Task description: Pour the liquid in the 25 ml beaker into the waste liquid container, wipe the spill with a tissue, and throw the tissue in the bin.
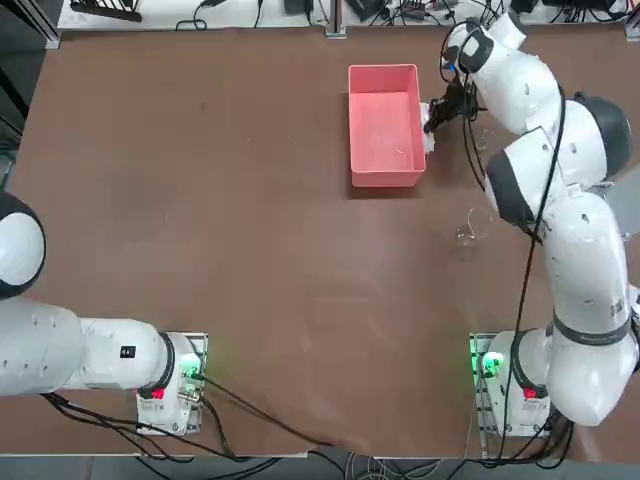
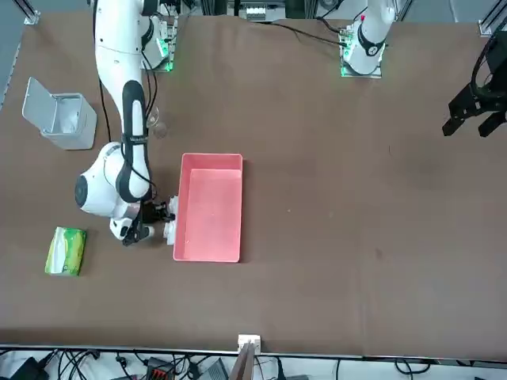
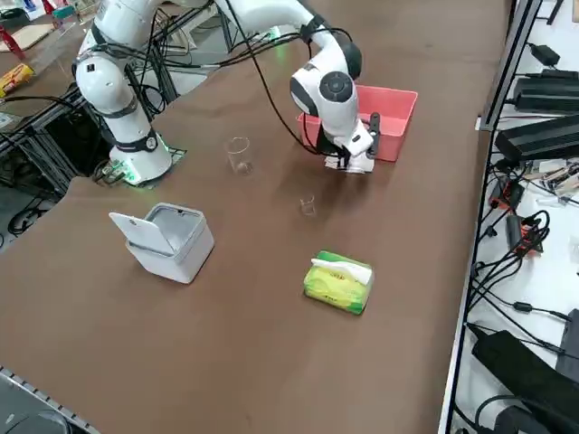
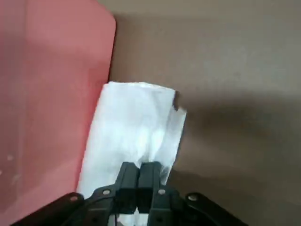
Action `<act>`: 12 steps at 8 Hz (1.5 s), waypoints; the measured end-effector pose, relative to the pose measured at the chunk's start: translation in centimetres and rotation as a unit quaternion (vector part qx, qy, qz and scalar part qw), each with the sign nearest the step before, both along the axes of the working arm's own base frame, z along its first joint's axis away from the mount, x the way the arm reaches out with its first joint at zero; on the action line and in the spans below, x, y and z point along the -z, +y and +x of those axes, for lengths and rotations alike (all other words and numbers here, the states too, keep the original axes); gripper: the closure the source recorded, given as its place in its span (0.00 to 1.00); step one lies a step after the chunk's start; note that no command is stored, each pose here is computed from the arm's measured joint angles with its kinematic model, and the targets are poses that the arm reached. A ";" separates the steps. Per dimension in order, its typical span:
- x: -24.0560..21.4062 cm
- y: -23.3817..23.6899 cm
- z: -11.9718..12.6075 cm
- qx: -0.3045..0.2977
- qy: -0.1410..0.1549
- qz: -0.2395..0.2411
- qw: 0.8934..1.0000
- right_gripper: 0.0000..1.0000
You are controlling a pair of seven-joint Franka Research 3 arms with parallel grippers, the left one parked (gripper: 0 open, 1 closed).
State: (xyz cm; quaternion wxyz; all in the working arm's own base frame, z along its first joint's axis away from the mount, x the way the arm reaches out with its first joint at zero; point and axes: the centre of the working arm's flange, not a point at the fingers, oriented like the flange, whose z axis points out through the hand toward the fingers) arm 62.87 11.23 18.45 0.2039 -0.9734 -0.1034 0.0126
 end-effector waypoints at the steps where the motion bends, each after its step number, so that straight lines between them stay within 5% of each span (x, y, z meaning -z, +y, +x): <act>1: 0.0 0.0 -0.7 0.001 0.005 0.001 1.000 0.98; 6: -1.0 0.3 -3.0 0.000 0.012 -0.013 1.000 0.98; 12: -2.1 -1.0 -1.9 0.008 -0.005 -0.019 1.000 0.98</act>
